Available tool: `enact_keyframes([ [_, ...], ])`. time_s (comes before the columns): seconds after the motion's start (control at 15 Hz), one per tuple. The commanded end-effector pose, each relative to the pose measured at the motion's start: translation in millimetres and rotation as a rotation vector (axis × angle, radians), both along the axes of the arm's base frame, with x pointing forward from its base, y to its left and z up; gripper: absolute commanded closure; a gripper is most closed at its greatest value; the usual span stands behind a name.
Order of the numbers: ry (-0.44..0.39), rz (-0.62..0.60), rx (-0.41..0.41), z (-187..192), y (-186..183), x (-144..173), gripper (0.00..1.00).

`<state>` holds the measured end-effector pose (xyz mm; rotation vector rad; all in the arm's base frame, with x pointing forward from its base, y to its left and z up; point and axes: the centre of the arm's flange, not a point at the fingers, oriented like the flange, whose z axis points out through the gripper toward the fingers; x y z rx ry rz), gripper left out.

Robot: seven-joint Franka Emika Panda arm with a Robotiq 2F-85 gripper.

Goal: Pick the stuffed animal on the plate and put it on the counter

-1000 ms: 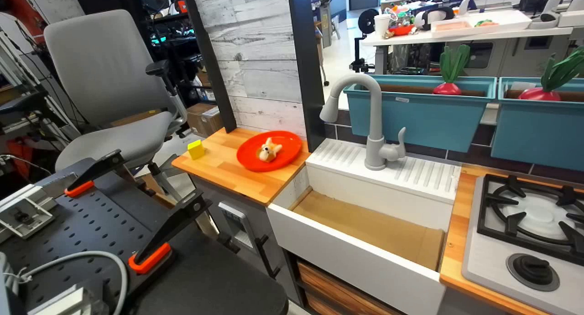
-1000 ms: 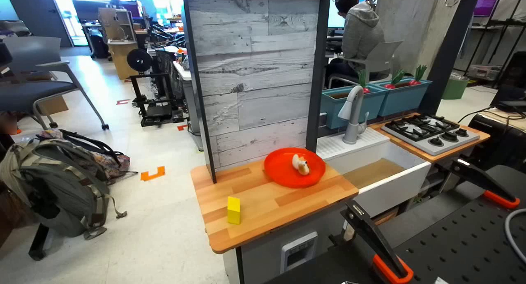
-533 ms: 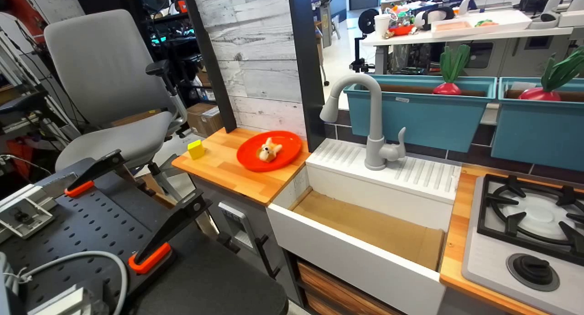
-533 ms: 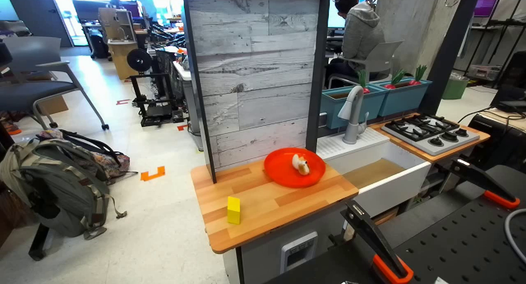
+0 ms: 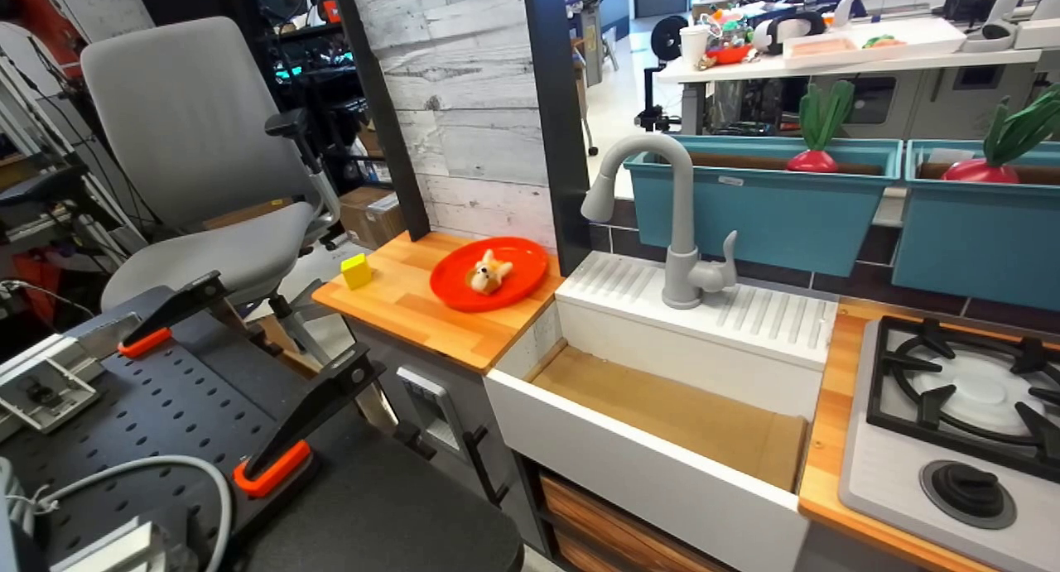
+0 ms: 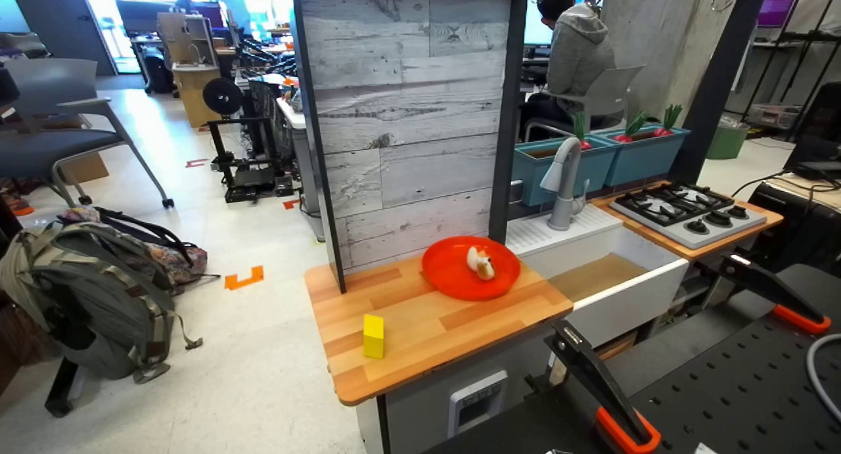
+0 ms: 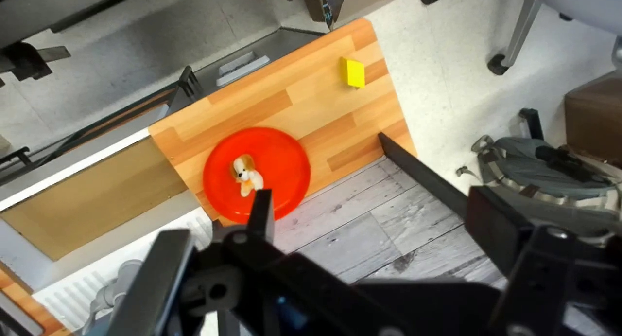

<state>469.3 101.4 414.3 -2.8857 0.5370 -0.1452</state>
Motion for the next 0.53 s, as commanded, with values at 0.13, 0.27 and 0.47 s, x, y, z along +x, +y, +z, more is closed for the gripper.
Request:
enact_keyframes([
  [0.13, 0.013, -0.085, -0.006, -70.4, -42.9, 73.0, 0.0],
  [0.27, 0.042, -0.114, -0.036, -106.9, -54.3, 90.7, 0.0],
  [0.47, 0.089, -0.13, -0.08, -162.8, -66.2, 111.4, 0.0],
])
